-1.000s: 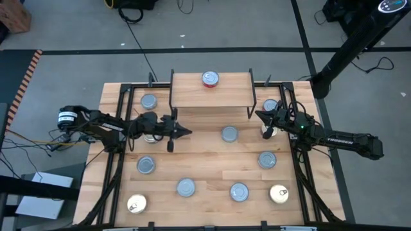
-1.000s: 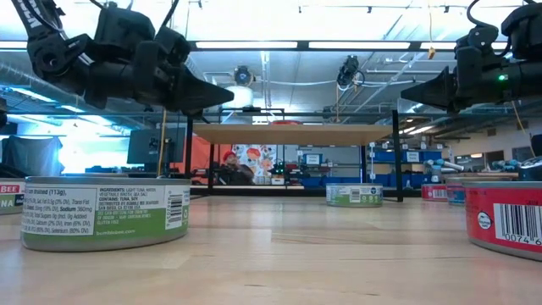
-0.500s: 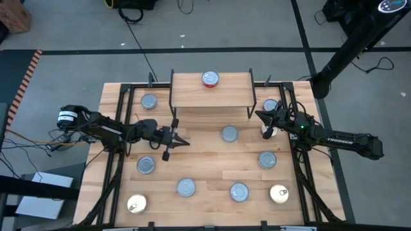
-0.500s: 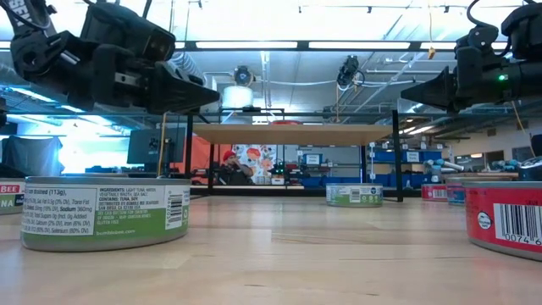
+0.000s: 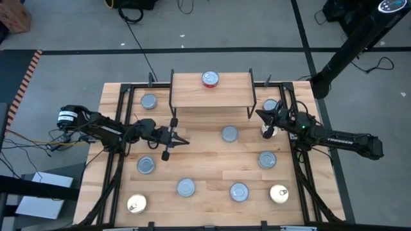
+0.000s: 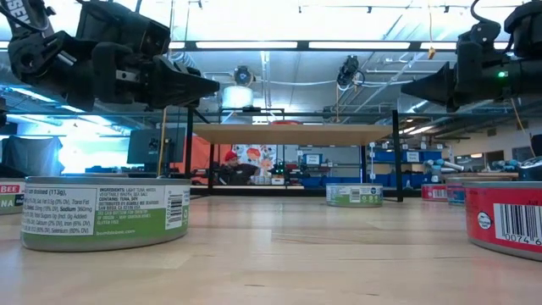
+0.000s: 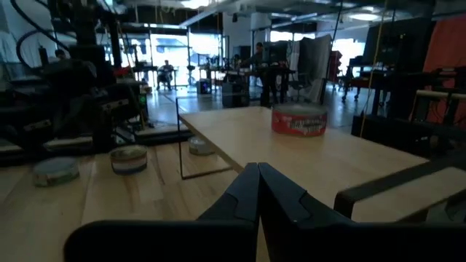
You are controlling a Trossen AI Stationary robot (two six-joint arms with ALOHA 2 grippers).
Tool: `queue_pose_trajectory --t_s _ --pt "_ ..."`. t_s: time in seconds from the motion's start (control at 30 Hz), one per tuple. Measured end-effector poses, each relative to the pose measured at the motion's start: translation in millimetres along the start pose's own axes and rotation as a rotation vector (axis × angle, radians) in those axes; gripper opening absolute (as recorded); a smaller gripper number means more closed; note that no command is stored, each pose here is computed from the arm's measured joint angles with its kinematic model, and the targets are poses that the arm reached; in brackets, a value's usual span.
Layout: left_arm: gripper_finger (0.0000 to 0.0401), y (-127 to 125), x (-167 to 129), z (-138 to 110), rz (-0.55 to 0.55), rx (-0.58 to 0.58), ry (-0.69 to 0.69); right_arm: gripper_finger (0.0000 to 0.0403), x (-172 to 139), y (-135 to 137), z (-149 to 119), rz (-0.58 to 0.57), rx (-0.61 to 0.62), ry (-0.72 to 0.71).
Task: Stack canned seafood by type on shelf
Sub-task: Put the blue and pink tuna can on the shelf
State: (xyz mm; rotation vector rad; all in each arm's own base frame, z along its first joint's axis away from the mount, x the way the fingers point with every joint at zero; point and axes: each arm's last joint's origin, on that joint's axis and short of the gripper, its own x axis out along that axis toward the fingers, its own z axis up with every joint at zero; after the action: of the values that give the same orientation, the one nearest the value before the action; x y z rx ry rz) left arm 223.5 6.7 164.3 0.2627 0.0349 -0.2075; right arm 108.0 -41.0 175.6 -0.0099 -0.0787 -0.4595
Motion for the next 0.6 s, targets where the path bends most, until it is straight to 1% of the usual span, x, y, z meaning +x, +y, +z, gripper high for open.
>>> queue_pose_trajectory --t_s 0.13,0.23,0.3,0.43,0.6 --pt "0.0007 0.1 0.0 0.2 0.001 -0.015 -0.002 0.0019 0.0 0.1 2.8 0.004 0.058 -0.028" --pt "0.0007 0.3 0.0 1.0 0.003 -0.014 -0.01 0.0014 0.0 3.0 3.6 0.085 0.099 -0.021" --pt "0.0007 0.5 0.0 1.6 0.005 -0.012 -0.016 0.0007 0.5 5.6 2.9 0.116 0.117 -0.008" --pt "0.0007 0.7 0.0 2.1 0.01 -0.011 -0.021 0.0005 2.0 12.1 -1.5 0.155 0.135 0.04" --pt "0.0007 1.8 -0.1 1.7 0.047 -0.012 -0.01 0.0003 3.8 20.8 -11.1 0.163 0.168 0.144"
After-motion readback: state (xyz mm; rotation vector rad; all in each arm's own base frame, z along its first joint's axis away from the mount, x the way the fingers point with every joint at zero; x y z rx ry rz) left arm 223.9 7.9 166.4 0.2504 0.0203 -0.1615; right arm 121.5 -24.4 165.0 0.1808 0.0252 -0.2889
